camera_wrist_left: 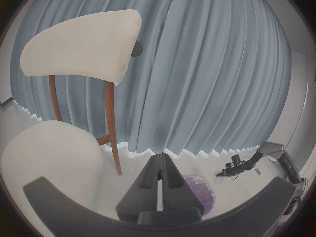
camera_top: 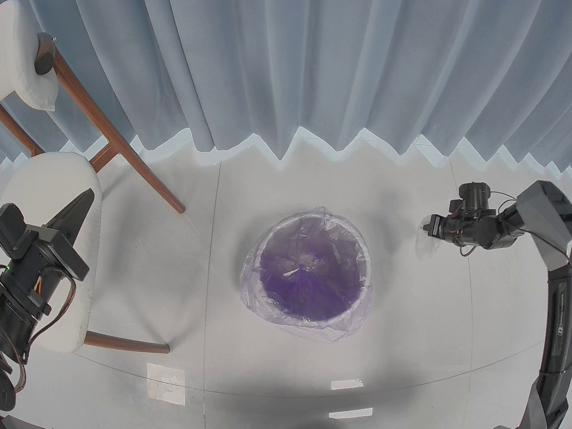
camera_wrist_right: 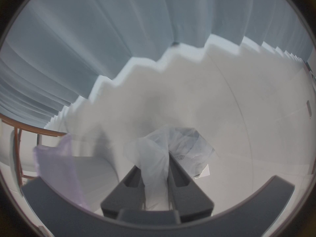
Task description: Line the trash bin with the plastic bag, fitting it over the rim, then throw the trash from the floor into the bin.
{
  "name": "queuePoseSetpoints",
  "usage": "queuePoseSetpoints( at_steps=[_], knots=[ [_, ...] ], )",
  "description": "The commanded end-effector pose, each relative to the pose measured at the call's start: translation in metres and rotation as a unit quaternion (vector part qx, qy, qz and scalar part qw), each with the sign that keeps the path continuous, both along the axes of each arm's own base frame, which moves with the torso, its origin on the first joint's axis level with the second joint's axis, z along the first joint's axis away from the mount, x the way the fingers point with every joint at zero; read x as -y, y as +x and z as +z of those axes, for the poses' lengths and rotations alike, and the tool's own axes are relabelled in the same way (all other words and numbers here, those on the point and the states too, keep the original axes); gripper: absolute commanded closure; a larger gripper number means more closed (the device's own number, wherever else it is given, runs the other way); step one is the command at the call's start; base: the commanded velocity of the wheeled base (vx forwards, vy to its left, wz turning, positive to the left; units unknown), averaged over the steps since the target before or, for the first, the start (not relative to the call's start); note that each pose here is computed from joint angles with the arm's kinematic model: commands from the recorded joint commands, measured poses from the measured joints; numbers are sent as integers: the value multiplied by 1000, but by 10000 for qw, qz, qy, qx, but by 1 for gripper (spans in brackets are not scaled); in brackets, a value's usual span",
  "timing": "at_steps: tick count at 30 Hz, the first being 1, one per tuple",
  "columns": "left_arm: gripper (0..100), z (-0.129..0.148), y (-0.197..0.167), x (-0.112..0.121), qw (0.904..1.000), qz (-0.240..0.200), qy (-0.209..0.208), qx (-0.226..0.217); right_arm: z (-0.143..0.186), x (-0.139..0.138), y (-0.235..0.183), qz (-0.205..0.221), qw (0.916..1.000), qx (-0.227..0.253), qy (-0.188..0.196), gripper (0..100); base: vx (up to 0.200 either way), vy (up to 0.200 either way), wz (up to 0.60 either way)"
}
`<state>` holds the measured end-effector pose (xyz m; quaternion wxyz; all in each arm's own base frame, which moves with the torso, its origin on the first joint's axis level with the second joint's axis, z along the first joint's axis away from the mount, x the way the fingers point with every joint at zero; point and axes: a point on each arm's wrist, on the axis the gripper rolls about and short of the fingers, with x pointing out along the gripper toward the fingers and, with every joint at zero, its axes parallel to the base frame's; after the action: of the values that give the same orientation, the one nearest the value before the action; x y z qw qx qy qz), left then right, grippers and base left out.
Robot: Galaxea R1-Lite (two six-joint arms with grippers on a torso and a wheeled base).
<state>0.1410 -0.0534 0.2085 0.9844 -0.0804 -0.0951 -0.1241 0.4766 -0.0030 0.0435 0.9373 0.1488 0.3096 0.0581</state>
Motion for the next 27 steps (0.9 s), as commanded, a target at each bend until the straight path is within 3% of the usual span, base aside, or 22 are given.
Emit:
queuePoseSetpoints(
  at_steps=[1, 4, 5, 7, 9, 10, 13, 21, 27],
  knots=[
    [100, 1, 3, -3, 9996, 182, 189, 62, 111, -9, -92, 474, 9895, 1363, 36, 100, 0, 0, 0],
    [100, 1, 5, -11, 9988, 443, 194, 51, 124, -40, -140, 1055, 9764, 1882, 129, 100, 0, 0, 0],
    [100, 1, 5, -11, 9988, 443, 194, 51, 124, -40, -140, 1055, 9764, 1882, 129, 100, 0, 0, 0],
    [100, 4, 6, -15, 9981, 582, 175, 106, 127, -57, -169, 1381, 9632, 2299, 172, 100, 0, 0, 0],
    [100, 4, 6, -17, 9978, 628, 170, 119, 126, -61, -174, 1466, 9599, 2384, 179, 100, 0, 0, 0],
    [100, 7, 7, -21, 9968, 767, 158, 161, 127, -69, -185, 1622, 9503, 2651, 198, 100, 0, 0, 0],
    [100, 9, 7, -25, 9956, 901, 156, 220, 125, -81, -196, 1854, 9403, 2847, 208, 100, 0, 0, 0],
    [100, 12, 9, -34, 9920, 1221, 173, 269, 97, -125, -218, 2624, 9229, 2790, 405, 100, 0, 0, 0],
    [100, 10, -3, -43, 9866, 1521, 457, 376, 74, -133, -204, 2772, 9105, 3067, 53, 100, 0, 0, 0]
  ],
)
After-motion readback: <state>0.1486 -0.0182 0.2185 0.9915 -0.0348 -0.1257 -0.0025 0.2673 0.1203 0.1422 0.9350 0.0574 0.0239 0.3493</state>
